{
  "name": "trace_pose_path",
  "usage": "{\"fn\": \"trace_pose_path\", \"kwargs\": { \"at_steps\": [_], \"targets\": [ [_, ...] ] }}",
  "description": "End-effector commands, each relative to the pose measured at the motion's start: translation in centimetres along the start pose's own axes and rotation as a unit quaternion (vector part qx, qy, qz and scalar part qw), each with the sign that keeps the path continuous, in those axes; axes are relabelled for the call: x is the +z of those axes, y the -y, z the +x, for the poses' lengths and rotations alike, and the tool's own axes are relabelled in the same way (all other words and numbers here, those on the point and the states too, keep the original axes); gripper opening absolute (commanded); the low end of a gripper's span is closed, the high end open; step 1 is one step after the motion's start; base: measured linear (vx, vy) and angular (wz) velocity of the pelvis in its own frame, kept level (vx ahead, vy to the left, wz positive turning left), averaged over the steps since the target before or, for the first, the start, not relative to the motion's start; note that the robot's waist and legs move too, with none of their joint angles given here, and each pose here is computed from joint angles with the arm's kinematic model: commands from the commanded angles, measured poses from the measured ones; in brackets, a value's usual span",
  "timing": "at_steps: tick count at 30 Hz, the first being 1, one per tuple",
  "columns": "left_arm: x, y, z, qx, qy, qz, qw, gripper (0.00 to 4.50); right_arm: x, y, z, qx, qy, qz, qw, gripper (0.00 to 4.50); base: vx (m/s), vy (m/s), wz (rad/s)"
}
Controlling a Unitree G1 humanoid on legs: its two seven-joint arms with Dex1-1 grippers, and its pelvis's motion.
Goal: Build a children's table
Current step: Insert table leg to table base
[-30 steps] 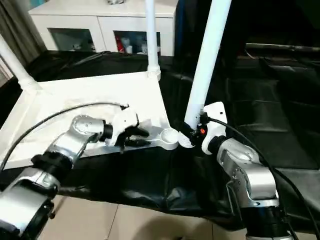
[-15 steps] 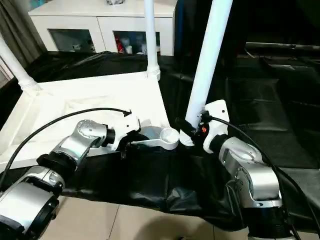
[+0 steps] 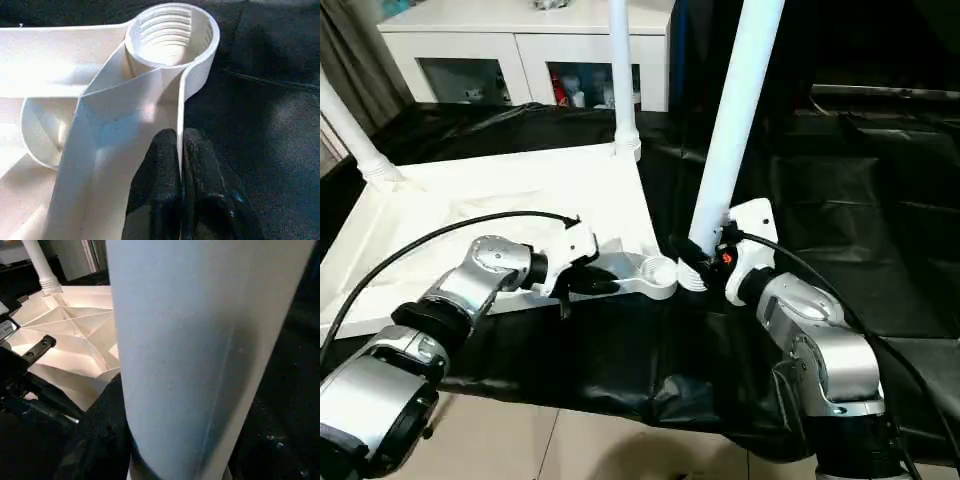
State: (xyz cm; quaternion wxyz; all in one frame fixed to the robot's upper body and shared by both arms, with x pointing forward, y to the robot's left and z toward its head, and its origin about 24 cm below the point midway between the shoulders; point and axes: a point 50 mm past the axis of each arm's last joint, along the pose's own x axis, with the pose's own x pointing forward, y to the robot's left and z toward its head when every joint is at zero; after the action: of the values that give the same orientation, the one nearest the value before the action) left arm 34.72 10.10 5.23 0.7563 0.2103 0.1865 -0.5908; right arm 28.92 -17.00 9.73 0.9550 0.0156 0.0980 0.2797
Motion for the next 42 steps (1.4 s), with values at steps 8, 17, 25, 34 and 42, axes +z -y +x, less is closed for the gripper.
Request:
{"fn": "trace_pose_path", "kwargs": {
  "at_steps": [8,17,25,34,42],
  "targets": [
    [-0.6,0.2,-0.4,-0.01,0.005,-0.014,1.0,0.0,0.1,-0.6,0.2,0.028,-0.006,0.0,1.0,1.93,0.0,0.0,0.0],
    [0.2,2.5,0.9,-0.062,0.034,-0.004,0.997,0.0,-0.5,-2.6,1.5,0.074,-0.022,0.01,0.997,1.93,0.0,0.0,0.0],
    [0.1,2.4,0.6,-0.045,0.03,-0.004,0.999,0.0,-0.8,-2.8,2.1,0.078,-0.032,0.011,0.996,1.93,0.0,0.0,0.0],
    [-0.1,2.4,0.2,-0.04,0.026,-0.009,0.999,0.0,-1.1,-1.9,2.0,0.06,-0.034,0.014,0.998,1.93,0.0,0.0,0.0],
    [-0.2,2.3,0.1,-0.037,0.021,-0.012,0.999,0.0,-1.7,-1.9,2.9,0.073,-0.039,0.04,0.996,1.93,0.0,0.0,0.0]
  ]
}}
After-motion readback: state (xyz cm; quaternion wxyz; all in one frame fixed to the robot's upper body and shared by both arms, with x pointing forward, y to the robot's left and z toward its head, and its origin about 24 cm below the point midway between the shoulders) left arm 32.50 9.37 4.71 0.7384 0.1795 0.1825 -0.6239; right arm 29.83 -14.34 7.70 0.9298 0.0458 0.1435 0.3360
